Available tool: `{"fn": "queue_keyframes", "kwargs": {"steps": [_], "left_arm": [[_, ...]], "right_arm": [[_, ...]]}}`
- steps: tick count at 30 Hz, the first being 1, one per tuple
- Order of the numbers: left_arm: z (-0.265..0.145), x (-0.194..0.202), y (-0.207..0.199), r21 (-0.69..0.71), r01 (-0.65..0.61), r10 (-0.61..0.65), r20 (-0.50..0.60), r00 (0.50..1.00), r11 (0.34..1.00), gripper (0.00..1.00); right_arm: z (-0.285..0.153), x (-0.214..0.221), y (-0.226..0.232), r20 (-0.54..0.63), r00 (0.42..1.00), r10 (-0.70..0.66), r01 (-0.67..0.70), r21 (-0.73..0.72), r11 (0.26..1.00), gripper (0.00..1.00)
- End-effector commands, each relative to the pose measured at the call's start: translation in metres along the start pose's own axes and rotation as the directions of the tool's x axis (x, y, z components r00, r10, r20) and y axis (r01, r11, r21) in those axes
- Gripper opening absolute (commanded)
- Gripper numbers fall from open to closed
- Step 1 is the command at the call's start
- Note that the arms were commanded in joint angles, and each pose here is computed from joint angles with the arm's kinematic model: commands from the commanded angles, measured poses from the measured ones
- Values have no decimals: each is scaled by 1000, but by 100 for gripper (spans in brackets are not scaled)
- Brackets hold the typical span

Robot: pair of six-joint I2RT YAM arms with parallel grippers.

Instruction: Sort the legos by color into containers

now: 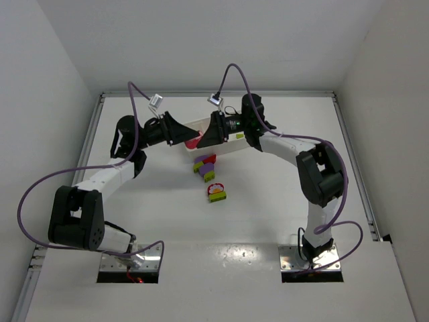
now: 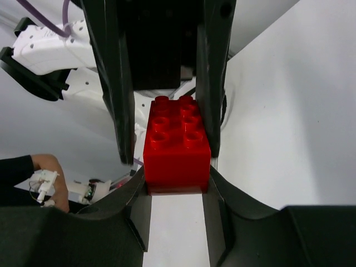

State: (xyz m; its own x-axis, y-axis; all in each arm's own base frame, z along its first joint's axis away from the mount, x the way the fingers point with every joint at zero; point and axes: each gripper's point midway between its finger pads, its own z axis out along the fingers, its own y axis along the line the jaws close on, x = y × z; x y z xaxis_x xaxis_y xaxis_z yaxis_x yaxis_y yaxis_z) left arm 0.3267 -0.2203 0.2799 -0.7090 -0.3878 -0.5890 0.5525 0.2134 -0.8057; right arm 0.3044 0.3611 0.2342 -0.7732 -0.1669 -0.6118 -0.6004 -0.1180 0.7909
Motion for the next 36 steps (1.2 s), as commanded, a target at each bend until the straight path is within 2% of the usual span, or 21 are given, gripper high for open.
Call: {"fn": "queue_keyframes", "kwargs": {"steps": [1, 5, 9, 12, 23, 26, 27, 30, 32, 36], "left_arm": [[6, 5, -24, 85, -74, 78, -51, 996, 994, 52], [5, 8, -22, 80, -65, 70, -66, 995, 995, 52], [5, 9, -21, 76, -57, 63, -69, 996, 995, 43], [6, 7, -21, 75, -65, 70, -58, 996, 995, 42], [5, 7, -17, 65, -57, 59, -43, 997, 996, 47], [5, 7, -17, 65, -57, 59, -43, 997, 996, 40], [5, 6, -18, 70, -65, 68, -40, 997, 995, 30], [3, 3, -17, 73, -75, 77, -24, 997, 995, 12], [-2, -3, -7, 36, -38, 38, 18, 999, 999, 9], [-10, -34, 1, 15, -44, 42, 108, 993, 999, 6]], "right_arm": [[-5, -30, 13, 55, 991, -124, 124, 0, 992, 1], [-9, -35, 13, 65, 989, -133, 133, 6, 991, 1], [-13, -38, 11, 72, 988, -134, 133, 14, 991, 1], [-14, -30, 11, 62, 991, -118, 117, 11, 993, 1], [-17, -18, 15, 45, 993, -109, 109, 3, 994, 1], [-17, -18, 15, 45, 993, -109, 109, 3, 994, 1], [-17, -18, 15, 45, 993, -109, 109, 3, 994, 1], [-17, -16, 15, 38, 992, -118, 118, -3, 993, 1], [-18, -10, 10, 32, 993, -113, 113, 3, 994, 0], [-23, 14, 10, 12, 996, -84, 84, 24, 996, 0]]}}
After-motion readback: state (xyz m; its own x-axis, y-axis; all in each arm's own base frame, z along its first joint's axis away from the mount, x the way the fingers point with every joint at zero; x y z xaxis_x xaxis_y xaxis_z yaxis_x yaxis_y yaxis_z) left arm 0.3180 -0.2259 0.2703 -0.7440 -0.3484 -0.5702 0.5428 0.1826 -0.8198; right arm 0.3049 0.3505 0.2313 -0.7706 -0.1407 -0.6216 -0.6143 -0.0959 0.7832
